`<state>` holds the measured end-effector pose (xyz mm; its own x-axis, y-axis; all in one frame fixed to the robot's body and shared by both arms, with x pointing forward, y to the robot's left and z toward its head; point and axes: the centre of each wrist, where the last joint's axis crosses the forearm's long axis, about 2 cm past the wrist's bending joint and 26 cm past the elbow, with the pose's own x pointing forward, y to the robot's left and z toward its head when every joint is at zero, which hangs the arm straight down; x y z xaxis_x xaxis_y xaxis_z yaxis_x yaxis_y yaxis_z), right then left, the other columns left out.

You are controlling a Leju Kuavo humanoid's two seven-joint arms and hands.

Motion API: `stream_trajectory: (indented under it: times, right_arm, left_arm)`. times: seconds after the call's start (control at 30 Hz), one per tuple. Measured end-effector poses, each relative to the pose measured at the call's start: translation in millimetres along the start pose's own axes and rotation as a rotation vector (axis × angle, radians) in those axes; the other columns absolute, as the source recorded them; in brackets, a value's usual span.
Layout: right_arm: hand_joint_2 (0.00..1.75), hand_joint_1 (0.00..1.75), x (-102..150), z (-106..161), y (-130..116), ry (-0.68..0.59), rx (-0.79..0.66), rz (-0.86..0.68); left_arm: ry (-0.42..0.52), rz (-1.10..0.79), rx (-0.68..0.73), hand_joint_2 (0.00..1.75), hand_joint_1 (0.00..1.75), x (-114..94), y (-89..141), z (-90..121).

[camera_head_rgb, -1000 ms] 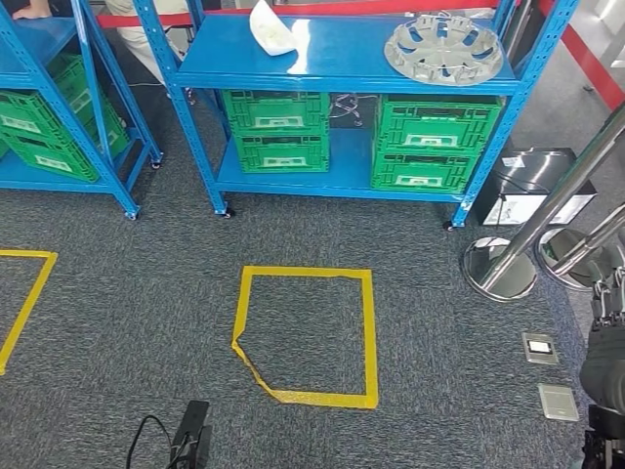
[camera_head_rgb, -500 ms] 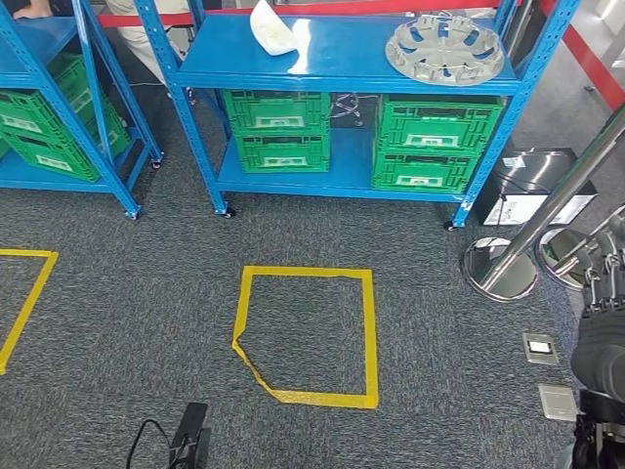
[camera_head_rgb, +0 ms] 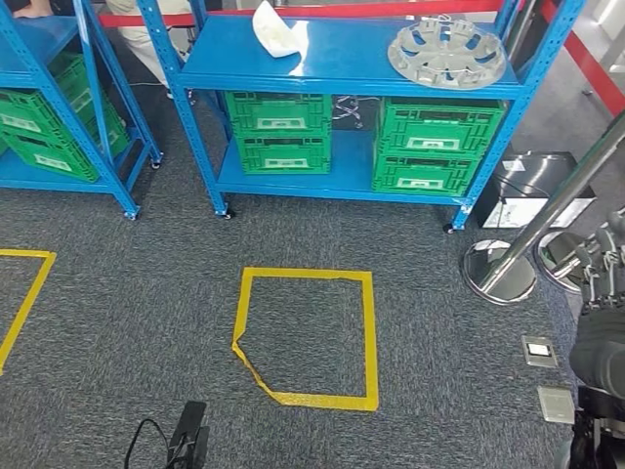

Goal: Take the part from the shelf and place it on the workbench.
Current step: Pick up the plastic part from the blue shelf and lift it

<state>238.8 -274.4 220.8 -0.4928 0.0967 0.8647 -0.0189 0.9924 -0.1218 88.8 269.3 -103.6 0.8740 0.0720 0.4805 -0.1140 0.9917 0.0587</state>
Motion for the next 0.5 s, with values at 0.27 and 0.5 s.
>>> stream_trajectory:
  times: [0.27,0.5]
  right_arm:
    - [0.00,0.00,-2.4,-0.8,0.2,0.007,0.004,0.003]
    - [0.00,0.00,-2.3,-2.4,0.3,0.004,0.008,0.001]
  left_arm:
    - [0.011,-0.001,0.002,0.00,0.00,-2.1,1.1,0.5]
    - [0.006,-0.001,0.004,0.00,0.00,0.3,2.1,-0.4]
